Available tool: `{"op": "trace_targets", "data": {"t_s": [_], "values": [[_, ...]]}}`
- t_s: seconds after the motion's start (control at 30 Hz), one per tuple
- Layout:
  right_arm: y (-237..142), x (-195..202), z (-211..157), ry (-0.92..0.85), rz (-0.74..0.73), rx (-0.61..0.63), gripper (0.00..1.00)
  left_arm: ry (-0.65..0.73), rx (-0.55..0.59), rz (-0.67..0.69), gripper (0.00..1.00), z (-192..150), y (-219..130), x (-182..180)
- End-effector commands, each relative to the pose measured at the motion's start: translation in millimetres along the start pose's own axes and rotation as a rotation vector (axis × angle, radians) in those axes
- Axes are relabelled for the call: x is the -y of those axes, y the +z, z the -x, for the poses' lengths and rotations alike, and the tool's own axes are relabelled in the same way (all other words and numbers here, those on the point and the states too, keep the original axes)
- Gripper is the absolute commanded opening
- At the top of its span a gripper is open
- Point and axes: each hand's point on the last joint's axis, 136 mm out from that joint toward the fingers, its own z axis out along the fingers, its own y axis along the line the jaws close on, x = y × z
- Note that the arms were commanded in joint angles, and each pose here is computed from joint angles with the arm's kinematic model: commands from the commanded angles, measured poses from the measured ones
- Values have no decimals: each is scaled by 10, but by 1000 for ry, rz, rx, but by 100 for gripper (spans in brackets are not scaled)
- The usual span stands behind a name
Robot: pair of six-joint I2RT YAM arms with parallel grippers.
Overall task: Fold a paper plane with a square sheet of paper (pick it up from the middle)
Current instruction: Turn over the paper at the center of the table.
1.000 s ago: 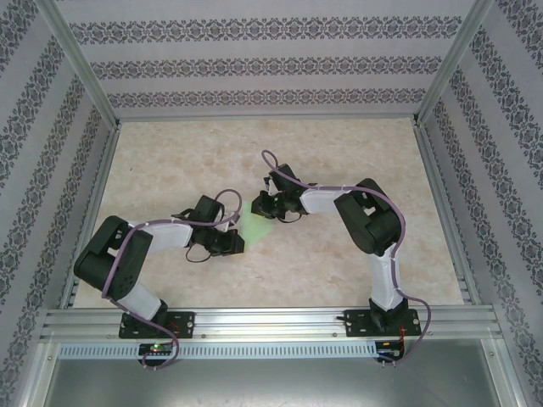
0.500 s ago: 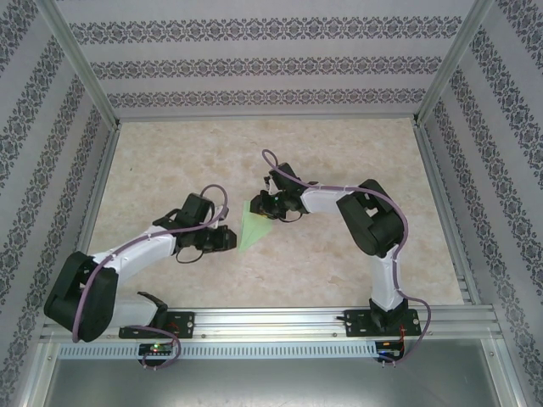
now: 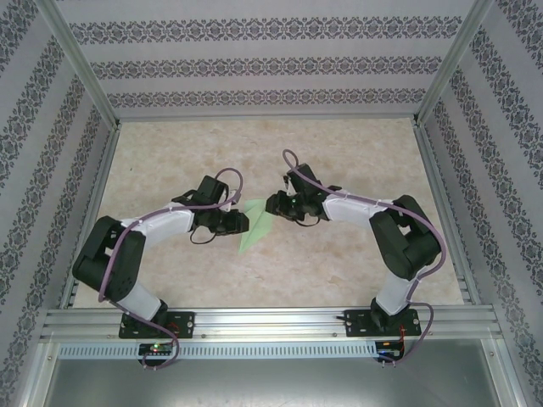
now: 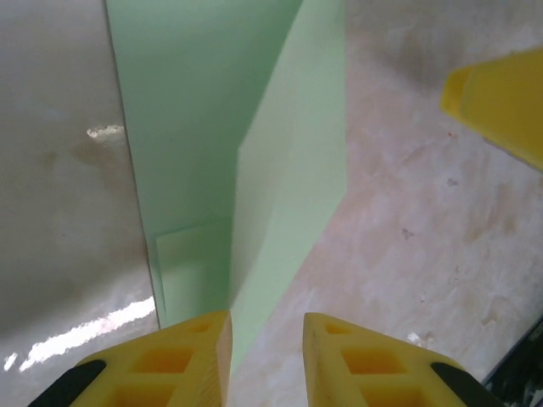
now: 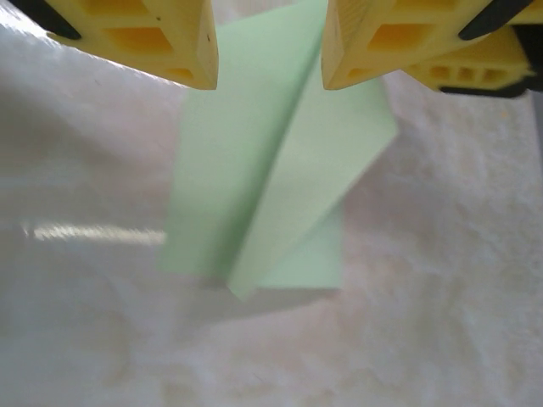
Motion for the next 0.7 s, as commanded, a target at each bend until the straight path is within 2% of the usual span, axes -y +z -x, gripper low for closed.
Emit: {"op": "trace_targets", "data": {"t_s": [0.0, 0.67], "values": [[5, 29, -52, 18, -14, 12, 37, 58, 20, 58, 30, 111, 2, -39], [180, 42, -314, 66, -5, -21, 39, 52, -45, 123, 32, -34, 179, -288]]}}
